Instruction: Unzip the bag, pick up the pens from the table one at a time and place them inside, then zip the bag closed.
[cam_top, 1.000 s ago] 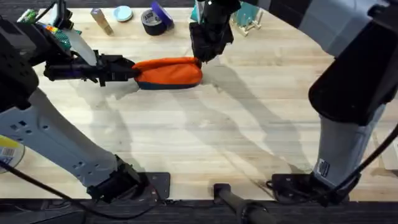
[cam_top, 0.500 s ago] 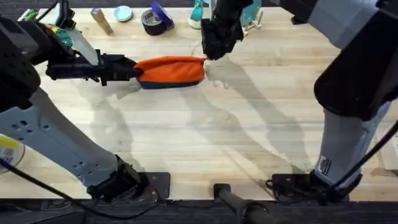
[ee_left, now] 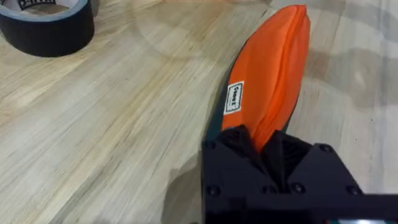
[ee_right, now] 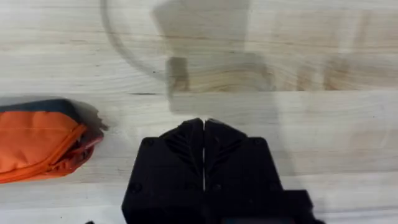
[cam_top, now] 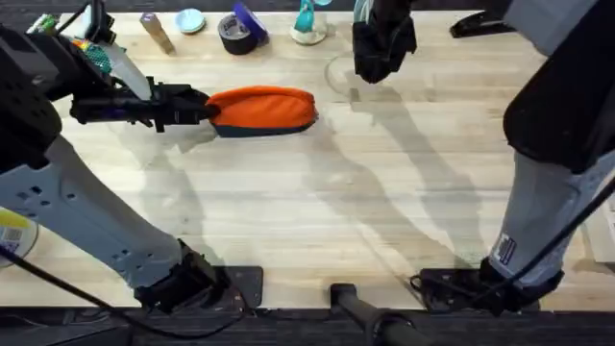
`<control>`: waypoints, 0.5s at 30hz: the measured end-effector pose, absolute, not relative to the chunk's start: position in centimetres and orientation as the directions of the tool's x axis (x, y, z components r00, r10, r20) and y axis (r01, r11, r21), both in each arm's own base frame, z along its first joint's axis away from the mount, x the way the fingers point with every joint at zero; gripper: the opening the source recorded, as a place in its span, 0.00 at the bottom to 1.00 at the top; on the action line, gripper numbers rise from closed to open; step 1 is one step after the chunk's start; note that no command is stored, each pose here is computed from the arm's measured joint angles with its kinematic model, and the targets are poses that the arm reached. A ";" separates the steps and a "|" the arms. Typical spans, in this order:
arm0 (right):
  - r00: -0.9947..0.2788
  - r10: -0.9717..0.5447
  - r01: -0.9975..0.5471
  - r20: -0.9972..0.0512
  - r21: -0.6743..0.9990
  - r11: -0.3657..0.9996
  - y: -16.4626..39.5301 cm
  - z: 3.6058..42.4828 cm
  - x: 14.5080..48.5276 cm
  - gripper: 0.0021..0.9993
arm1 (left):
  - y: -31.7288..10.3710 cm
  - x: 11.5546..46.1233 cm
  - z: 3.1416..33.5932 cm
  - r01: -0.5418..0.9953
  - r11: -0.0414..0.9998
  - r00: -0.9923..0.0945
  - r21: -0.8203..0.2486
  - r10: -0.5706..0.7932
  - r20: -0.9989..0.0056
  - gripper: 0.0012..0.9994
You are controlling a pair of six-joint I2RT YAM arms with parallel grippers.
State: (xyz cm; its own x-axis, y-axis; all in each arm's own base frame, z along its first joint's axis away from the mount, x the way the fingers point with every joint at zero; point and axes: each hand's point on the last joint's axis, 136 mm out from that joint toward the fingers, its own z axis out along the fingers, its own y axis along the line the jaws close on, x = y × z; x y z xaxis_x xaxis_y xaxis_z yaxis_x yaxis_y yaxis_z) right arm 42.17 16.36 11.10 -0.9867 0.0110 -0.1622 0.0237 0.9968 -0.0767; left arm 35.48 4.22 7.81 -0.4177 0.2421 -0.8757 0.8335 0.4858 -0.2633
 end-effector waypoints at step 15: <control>-0.970 -0.018 -0.004 -0.243 -0.058 0.998 16.3 14.5 42.2 0.03 | 4.2 35.5 7.8 0.833 0.486 -0.418 -0.264 0.242 -0.876 0.04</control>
State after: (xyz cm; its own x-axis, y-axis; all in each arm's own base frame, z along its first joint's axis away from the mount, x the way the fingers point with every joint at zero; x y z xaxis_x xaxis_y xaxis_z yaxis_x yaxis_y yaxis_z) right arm 42.23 16.28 14.49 -0.9699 -0.0184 -0.2429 -0.0044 0.9983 -0.0581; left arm 35.48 4.22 7.81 -0.4180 0.2419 -0.8757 0.8333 0.4859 -0.2635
